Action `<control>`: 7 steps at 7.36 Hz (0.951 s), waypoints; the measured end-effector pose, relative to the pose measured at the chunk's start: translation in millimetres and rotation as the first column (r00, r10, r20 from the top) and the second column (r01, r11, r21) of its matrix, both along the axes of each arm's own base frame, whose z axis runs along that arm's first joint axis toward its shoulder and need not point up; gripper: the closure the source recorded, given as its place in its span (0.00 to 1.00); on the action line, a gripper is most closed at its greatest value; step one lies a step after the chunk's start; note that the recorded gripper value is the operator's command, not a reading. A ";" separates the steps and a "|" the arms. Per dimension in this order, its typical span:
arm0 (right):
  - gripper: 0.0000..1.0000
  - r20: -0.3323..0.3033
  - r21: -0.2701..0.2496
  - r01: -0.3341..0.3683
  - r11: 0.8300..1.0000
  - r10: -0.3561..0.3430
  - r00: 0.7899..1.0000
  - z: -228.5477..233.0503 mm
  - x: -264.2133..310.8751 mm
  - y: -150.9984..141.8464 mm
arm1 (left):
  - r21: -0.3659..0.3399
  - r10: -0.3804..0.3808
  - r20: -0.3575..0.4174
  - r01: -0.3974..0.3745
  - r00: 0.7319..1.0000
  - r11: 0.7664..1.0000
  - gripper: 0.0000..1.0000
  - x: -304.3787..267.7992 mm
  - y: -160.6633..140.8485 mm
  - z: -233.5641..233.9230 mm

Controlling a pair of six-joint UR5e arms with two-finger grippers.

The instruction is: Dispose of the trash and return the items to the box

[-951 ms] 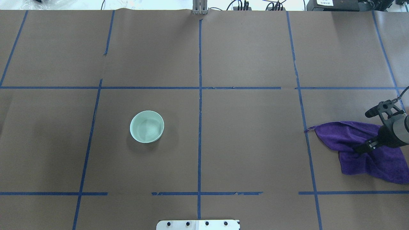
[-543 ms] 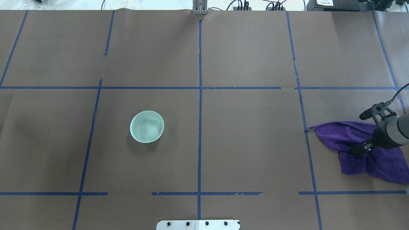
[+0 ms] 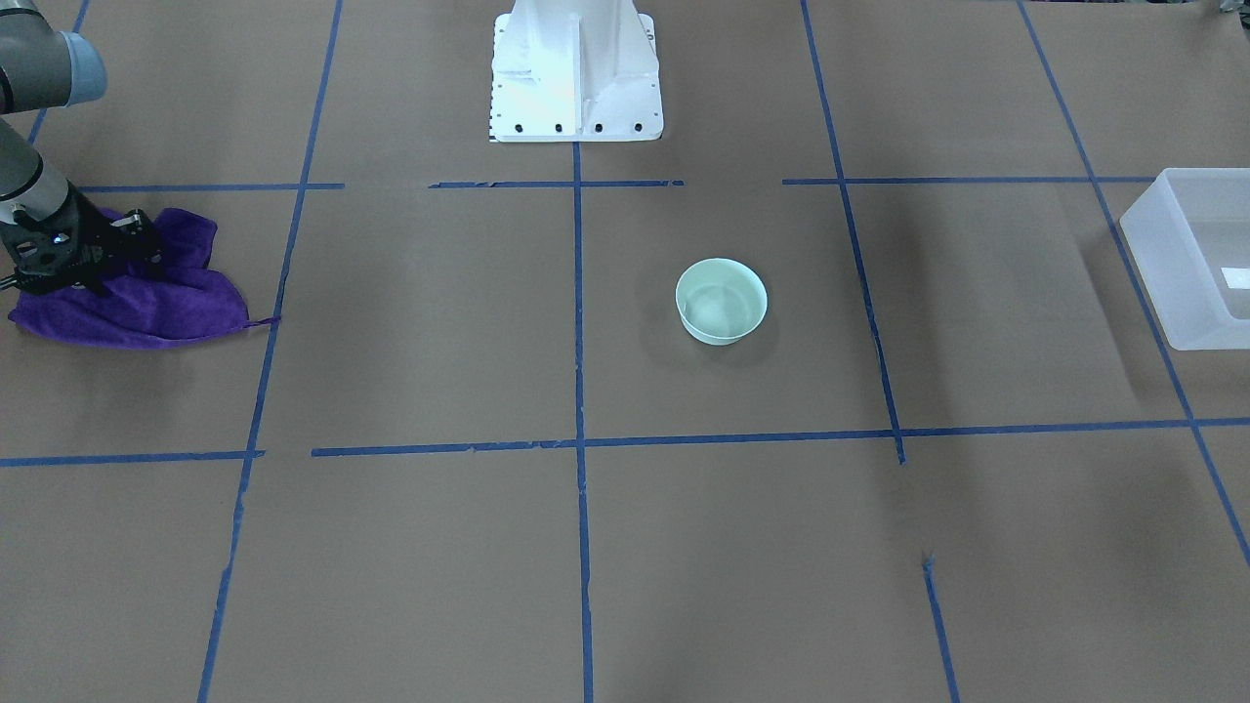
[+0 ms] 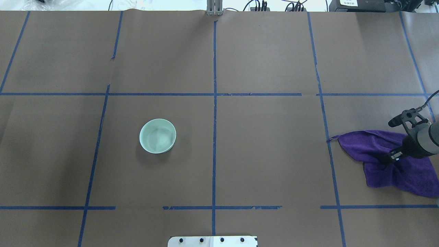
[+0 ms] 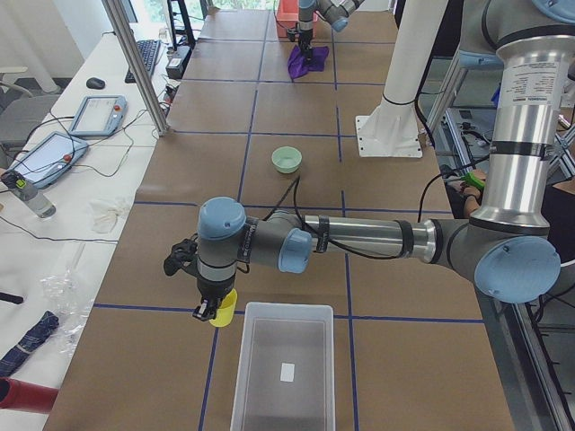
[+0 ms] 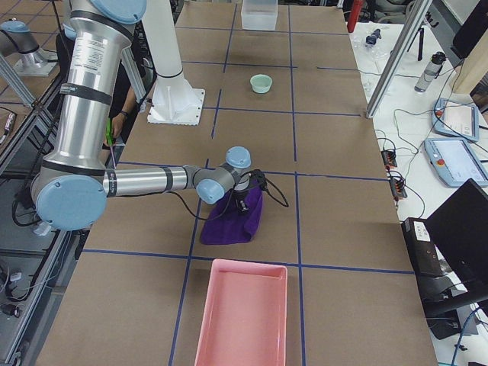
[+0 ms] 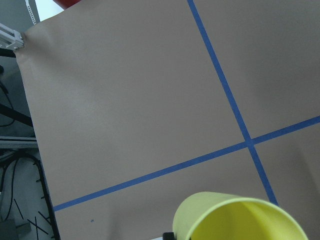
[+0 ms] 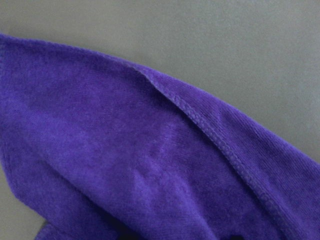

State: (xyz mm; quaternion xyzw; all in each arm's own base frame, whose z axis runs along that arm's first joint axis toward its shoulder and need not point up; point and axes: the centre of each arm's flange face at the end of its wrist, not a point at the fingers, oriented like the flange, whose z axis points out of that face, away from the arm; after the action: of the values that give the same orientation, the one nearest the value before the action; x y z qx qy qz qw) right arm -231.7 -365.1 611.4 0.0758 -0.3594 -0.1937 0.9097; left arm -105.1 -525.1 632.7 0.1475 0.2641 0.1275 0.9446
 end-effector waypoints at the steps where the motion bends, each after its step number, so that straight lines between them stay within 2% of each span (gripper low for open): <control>1: 1.00 0.001 0.001 -0.005 1.000 0.005 1.000 0.0 2.4 -0.6 | -0.008 0.000 0.000 0.000 1.000 1.000 1.00 -0.1 1.4 6.0; 4: 1.00 0.019 0.005 -0.036 0.999 0.036 0.999 -7.0 17.4 -6.9 | -0.029 0.001 -0.002 -0.001 1.000 1.000 1.00 1.3 11.5 38.9; 7: 1.00 0.090 -0.007 -0.124 0.992 0.124 0.988 -32.9 65.0 -26.5 | -0.050 -0.008 -0.010 0.007 1.000 0.999 1.00 3.3 31.6 60.0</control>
State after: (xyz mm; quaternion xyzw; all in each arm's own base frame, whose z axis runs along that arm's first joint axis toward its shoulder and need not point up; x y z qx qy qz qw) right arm -166.7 -391.6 578.4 0.1060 -0.3949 -0.1330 0.9028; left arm -101.8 -493.5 692.7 0.1256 0.2715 0.1167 0.9470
